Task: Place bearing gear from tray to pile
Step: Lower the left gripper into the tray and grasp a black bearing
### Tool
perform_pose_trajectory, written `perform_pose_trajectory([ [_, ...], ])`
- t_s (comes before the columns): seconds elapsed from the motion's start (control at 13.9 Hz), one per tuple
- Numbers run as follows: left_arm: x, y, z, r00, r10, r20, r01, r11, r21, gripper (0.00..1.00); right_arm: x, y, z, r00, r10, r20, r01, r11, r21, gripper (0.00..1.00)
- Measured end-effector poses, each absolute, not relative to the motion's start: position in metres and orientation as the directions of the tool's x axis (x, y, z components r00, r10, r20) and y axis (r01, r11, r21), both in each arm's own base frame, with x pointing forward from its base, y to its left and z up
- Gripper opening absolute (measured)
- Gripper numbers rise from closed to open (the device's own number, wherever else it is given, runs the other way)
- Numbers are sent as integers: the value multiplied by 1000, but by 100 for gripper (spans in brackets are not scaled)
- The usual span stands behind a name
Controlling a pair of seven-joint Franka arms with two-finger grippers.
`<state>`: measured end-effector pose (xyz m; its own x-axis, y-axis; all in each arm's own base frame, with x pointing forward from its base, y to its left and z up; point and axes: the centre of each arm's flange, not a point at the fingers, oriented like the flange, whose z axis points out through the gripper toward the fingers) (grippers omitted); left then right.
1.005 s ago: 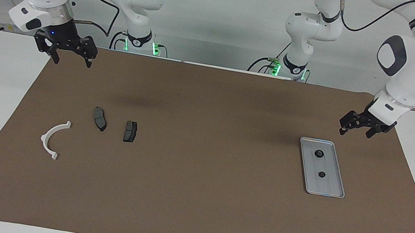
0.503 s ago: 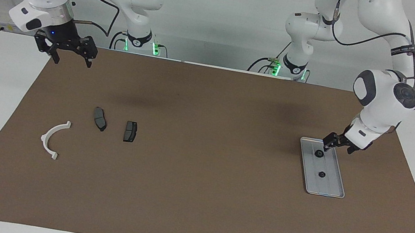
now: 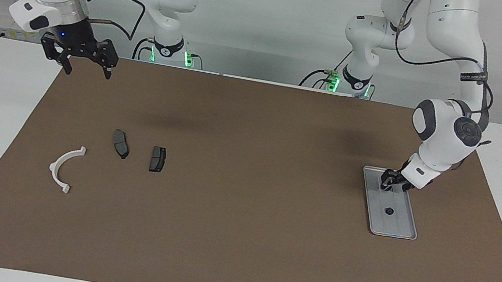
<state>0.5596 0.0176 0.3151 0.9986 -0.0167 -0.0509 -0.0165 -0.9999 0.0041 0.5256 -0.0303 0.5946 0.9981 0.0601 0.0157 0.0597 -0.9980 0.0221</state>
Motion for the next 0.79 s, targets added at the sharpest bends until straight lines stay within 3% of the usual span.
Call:
perform_pose_trajectory([
  [0.14, 558, 18, 313, 998, -16, -57, -16, -1000, 4, 70, 525, -30, 597, 998, 60, 19, 59, -998, 22, 100],
  [0.22, 557, 17, 311, 998, -17, -61, -16, -1000, 5, 63, 525, -30, 597, 998, 60, 18, 60, -998, 22, 100],
  [0.36, 556, 17, 309, 998, -13, -65, -12, -1000, 5, 60, 526, -30, 595, 998, 60, 14, 60, -998, 22, 100],
  [0.79, 552, 17, 303, 998, 13, -67, 14, -1000, 3, 60, 525, -32, 586, 998, 56, -5, 56, -998, 19, 100],
])
